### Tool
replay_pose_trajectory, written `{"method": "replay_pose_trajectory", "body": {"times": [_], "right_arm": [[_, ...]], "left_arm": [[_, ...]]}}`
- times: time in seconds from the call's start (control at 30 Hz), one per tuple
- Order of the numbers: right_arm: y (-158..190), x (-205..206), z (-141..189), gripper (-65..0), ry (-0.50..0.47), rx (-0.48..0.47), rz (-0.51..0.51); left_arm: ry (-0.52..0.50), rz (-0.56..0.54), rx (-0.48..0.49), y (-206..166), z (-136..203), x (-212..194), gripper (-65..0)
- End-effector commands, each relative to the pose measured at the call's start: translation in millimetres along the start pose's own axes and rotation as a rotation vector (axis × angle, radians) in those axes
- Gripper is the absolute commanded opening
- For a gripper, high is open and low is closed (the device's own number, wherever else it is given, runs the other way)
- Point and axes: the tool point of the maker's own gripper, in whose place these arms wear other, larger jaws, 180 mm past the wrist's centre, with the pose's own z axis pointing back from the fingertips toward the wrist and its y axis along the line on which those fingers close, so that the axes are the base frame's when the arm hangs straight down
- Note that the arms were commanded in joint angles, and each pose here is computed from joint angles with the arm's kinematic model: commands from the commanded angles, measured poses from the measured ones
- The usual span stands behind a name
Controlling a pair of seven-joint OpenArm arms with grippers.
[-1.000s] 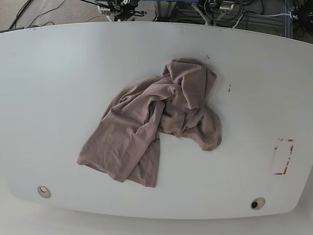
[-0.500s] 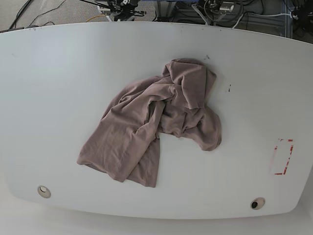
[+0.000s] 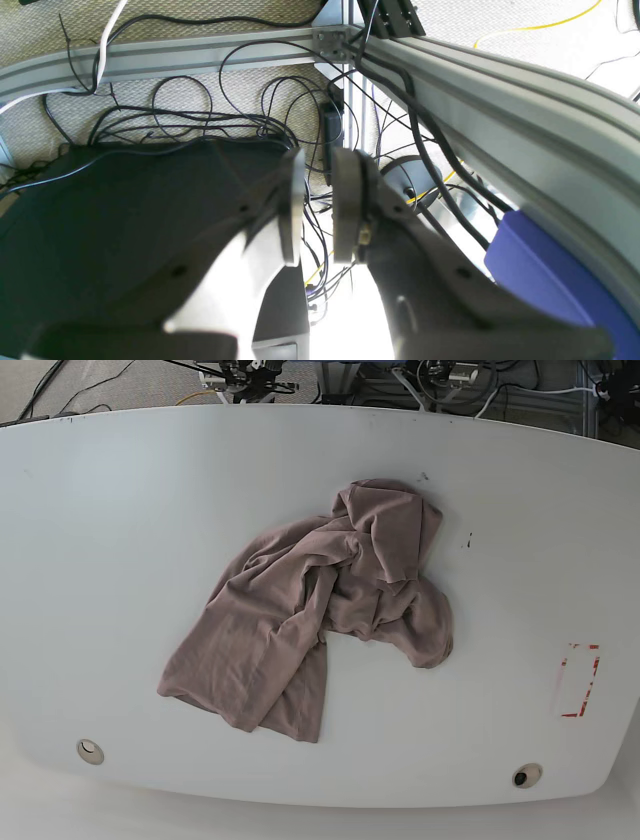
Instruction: Layout the t-shirt on the table in an organized manner, then fold the t-shirt properly
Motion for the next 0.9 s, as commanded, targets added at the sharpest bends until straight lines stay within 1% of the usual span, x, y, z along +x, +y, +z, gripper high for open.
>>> {"method": "replay_pose_trajectory", "body": {"times": [0.0, 0.3, 0.87], "right_arm": [[-1.3, 0.5, 0.8, -61.6, -0.007, 0.001, 0.001], [-1.8, -2.6, 1.8, -61.5, -0.004, 0.002, 0.001], [-1.3, -0.9, 1.6, -61.4, -0.007, 0.003, 0.001]], "left_arm": [[-0.004, -0.003, 0.003, 1.2, 0.7, -0.7, -56.1], [-0.019, -0.009, 0.010, 4.4, 2.4, 3.0, -55.6], [-0.015, -0.013, 0.005, 2.1, 1.3, 3.0, -56.0]]}}
